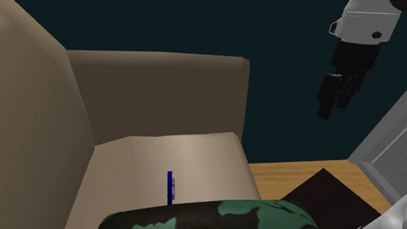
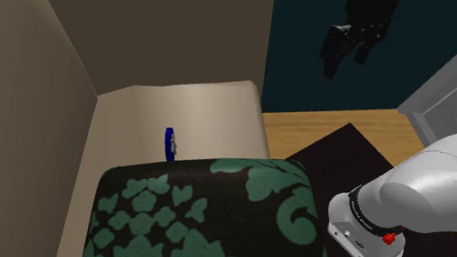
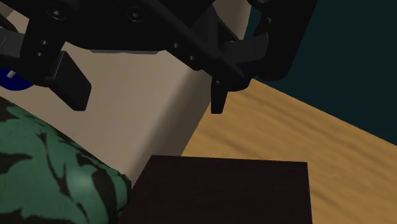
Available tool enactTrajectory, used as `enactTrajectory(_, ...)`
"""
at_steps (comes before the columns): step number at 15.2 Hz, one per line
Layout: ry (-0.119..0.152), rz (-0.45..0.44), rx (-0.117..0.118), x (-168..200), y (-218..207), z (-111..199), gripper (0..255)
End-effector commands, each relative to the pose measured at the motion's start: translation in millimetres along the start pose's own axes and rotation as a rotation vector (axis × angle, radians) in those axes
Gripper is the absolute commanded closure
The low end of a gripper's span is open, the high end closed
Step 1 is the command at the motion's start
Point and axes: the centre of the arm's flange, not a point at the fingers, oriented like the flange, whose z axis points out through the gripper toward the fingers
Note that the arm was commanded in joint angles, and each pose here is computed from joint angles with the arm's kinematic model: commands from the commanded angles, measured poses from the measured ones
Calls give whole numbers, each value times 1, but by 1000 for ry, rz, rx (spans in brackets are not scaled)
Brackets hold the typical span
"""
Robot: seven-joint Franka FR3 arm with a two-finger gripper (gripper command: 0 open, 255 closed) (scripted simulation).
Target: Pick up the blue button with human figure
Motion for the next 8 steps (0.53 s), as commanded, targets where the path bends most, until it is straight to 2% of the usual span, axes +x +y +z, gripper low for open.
enactTrajectory(1, 0, 0, 0, 0, 0, 0, 0)
enactTrajectory(8, 37, 105, -10, 14, -82, 42, 0)
